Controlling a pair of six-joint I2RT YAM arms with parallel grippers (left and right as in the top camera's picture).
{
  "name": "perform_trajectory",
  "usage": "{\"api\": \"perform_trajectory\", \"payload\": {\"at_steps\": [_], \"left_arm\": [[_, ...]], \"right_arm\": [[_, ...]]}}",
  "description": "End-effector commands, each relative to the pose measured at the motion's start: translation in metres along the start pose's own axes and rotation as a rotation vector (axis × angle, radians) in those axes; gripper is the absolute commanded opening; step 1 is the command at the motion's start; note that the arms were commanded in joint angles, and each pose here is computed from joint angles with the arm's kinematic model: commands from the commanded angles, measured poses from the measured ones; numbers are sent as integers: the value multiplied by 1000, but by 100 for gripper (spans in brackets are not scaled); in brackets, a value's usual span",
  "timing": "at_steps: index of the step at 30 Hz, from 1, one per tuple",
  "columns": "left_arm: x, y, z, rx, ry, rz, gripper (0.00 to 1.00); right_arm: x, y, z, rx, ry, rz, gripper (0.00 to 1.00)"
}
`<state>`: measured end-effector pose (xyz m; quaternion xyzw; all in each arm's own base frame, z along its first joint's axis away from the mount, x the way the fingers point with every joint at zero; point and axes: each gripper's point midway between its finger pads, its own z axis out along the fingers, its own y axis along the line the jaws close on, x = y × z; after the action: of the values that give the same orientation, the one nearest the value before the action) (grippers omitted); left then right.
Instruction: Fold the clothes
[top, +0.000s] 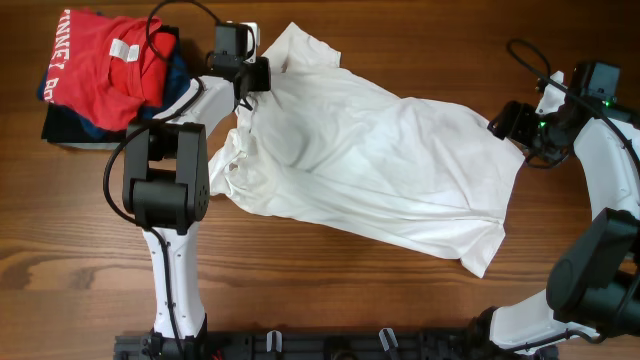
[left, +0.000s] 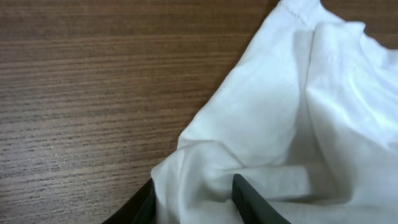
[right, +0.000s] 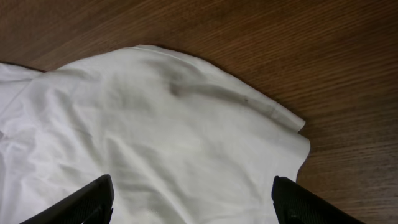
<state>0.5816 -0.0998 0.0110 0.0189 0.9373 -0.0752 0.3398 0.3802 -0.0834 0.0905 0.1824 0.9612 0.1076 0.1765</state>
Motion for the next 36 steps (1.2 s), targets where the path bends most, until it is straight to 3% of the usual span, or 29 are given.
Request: {"api": "perform_trajectory", "payload": {"at_steps": [1, 12, 19, 26, 36], "left_arm": [[-11, 1, -7, 7, -29, 2, 4], [-77, -11, -78, 27, -187, 12, 4], [-72, -6, -81, 18, -156, 4, 4], [-69, 4, -89, 2, -130, -10, 4], [-61, 8, -89, -6, -97, -17, 4]], "right_arm": [[-5, 2, 1, 7, -9, 6, 82], [0, -12, 4, 80, -1, 12, 70], [-13, -21, 28, 100, -40, -11, 72], [-1, -32, 81, 107, 39, -20, 71], [-5, -36, 108, 106, 29, -35, 70]]}}
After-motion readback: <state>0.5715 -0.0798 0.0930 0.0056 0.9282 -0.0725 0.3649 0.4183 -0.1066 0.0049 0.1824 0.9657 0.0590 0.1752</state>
